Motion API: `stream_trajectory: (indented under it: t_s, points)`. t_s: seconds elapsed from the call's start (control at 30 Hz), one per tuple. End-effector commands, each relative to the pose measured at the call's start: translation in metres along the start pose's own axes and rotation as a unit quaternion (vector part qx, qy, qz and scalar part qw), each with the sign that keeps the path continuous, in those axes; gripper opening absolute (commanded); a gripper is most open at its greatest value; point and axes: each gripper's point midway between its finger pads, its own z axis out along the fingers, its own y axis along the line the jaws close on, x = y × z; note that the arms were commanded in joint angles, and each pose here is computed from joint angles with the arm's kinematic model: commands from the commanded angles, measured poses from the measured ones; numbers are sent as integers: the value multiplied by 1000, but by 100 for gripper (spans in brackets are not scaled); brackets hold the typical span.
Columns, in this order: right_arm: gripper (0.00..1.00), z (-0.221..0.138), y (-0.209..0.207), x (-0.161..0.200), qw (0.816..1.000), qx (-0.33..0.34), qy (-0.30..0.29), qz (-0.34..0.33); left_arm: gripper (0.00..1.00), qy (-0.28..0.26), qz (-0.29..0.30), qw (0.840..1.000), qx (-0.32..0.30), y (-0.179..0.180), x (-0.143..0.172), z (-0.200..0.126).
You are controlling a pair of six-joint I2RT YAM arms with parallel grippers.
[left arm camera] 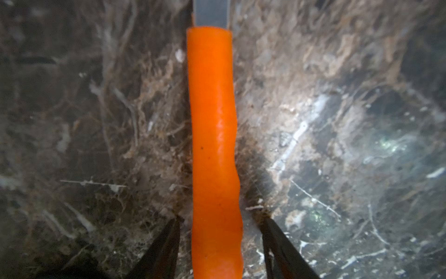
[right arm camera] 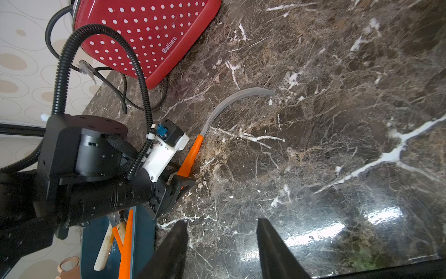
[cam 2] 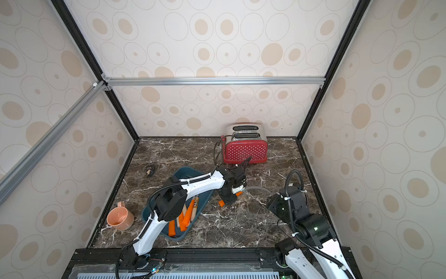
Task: Put small sickles into storage boxes
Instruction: Pick up the sickle at the center of the board.
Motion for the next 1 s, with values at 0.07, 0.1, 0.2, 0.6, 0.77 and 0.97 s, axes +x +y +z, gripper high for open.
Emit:
stream_trajectory:
  t_s: [0.07, 0.1, 0.2, 0.6, 0.77, 0.97]
  points:
    - [50, 2, -11, 3, 1000, 15, -4, 0, 55, 49, 27, 998, -28, 6, 31, 4]
    - [50, 3, -12, 3, 1000, 16, -3, 0, 56, 52, 32, 998, -32, 7, 34, 4]
    - [50, 4, -13, 4, 1000, 16, -3, 1, 55, 56, 42, 997, -39, 10, 39, 2]
    - [50, 0, -16, 4, 1000, 17, -7, 3, 44, 69, 53, 996, -33, 9, 37, 23]
    - [50, -2, -17, 3, 1000, 16, -13, 3, 33, 80, 53, 995, -32, 9, 39, 35]
    - [50, -2, -17, 2, 1000, 19, -14, 3, 22, 72, 50, 996, -23, 6, 35, 31]
